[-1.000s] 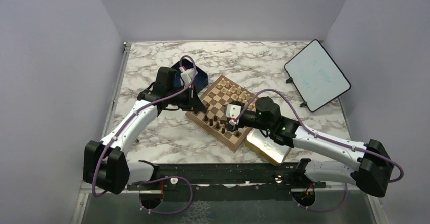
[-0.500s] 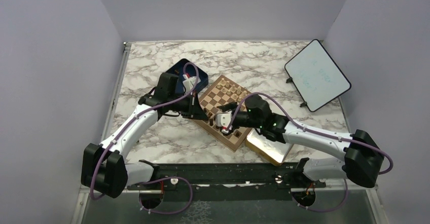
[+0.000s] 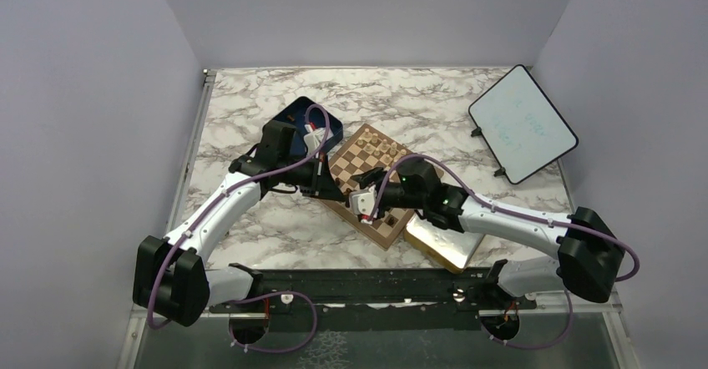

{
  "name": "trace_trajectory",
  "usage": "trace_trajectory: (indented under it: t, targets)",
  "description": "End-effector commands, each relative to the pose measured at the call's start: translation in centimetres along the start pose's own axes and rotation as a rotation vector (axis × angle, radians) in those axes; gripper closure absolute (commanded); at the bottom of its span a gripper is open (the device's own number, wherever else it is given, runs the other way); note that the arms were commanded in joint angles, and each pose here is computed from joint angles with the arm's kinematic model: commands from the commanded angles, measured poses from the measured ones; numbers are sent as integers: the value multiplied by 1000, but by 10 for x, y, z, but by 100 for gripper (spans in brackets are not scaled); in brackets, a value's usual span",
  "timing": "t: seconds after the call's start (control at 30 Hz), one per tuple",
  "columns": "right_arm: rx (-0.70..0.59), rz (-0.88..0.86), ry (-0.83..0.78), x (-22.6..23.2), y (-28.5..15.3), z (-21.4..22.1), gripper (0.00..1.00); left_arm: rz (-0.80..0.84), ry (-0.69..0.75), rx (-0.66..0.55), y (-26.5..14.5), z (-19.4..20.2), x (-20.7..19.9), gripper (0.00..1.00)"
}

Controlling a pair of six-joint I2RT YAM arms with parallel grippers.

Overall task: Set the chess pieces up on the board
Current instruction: Place the chess piece on the chessboard.

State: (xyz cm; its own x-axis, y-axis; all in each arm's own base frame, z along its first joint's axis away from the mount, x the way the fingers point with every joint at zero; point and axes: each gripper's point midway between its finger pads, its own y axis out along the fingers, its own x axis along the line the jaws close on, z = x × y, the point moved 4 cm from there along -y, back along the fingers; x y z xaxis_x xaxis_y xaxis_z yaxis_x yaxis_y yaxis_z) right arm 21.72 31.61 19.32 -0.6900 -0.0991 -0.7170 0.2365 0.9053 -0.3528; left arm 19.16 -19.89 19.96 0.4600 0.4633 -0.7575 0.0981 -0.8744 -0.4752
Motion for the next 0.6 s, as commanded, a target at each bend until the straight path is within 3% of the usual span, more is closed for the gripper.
trace_trajectory:
  t: [0.0, 0.27, 0.57]
  targets:
    - [-65, -29, -49, 0, 5, -14, 45, 54, 38, -5, -2, -6, -15, 100]
    - [-84, -46, -46, 8, 9, -16, 52, 43, 26, -8, 0, -7, -12, 100]
    - [-97, -13, 35, 14, 8, -15, 79, -7, 59, -89, -6, -26, -18, 100]
